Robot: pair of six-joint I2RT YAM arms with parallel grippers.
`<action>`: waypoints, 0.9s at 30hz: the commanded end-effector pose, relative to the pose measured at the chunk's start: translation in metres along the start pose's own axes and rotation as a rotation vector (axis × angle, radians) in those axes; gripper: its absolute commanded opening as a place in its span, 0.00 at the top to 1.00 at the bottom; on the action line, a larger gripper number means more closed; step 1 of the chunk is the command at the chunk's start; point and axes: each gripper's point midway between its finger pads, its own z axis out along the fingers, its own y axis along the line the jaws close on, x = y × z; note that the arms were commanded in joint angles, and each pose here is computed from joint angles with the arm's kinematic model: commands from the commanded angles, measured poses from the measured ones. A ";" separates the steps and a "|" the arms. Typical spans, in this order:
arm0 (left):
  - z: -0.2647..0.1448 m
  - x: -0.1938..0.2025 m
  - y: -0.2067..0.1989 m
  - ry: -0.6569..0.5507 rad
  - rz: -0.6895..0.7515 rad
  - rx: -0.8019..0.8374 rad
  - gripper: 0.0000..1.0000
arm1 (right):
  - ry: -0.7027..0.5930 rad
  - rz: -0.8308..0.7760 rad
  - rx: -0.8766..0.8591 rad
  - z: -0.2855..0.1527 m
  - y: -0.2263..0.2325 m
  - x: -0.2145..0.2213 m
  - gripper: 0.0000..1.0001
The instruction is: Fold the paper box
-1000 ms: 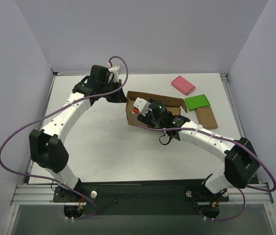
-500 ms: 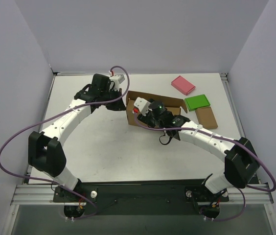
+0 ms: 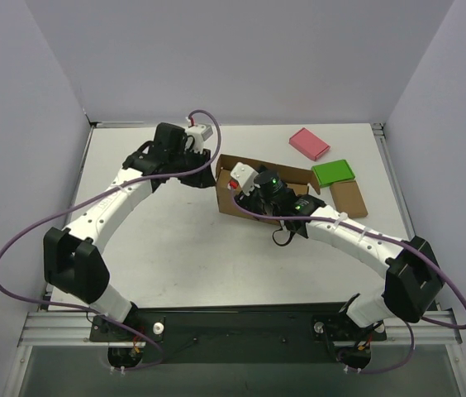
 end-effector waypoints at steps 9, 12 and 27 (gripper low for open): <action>-0.024 -0.076 -0.027 -0.189 0.103 0.062 0.41 | 0.111 0.011 -0.072 -0.008 0.018 0.034 0.32; -0.018 -0.078 -0.024 -0.182 0.095 0.052 0.42 | 0.110 0.010 -0.071 -0.008 0.018 0.033 0.32; 0.006 -0.074 -0.015 -0.135 0.099 -0.016 0.55 | 0.113 0.011 -0.077 -0.007 0.020 0.034 0.33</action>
